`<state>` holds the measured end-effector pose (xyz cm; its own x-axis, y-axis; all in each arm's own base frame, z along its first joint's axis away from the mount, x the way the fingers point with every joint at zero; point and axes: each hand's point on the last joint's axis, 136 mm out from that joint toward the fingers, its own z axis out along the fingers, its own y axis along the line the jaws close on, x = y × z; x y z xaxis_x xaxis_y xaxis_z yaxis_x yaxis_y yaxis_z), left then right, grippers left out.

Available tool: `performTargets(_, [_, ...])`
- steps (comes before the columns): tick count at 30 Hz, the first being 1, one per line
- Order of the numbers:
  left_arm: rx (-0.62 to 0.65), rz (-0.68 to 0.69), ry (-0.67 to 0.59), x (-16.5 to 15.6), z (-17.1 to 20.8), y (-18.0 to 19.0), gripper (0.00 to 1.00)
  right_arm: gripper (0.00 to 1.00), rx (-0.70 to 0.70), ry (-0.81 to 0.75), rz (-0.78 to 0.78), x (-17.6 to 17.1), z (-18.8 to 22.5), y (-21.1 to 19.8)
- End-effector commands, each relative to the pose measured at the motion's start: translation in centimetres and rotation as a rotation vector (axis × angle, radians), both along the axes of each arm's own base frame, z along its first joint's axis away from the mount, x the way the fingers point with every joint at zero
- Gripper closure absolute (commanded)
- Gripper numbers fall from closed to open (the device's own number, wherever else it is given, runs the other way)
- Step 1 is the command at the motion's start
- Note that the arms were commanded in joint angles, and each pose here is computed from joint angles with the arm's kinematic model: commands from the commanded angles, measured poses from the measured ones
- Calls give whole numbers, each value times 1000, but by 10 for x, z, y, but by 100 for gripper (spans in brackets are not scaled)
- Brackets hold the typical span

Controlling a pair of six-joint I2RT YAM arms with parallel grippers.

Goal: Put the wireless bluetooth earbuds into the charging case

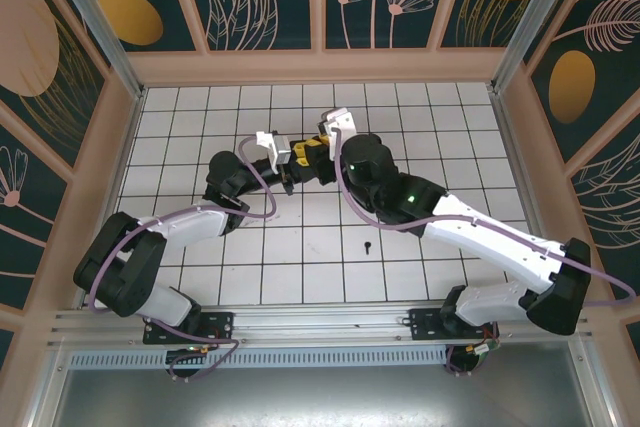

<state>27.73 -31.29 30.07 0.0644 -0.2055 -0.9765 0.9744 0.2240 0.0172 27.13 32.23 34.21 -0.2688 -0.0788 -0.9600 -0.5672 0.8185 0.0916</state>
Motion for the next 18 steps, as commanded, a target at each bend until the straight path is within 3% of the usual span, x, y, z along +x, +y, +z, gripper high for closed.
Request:
performTargets(1, [-118,-11,-169,-12,50,4,100,67,-88,102,-1,-6,-32,3])
performTargets(10, [-136,-15,-145,-10,45,4,100,45,-20,123,-40,1,-6,4])
performTargets(18, [-141,-15,-142,-11,45,5,100,33,49,139,-55,7,11,-2])
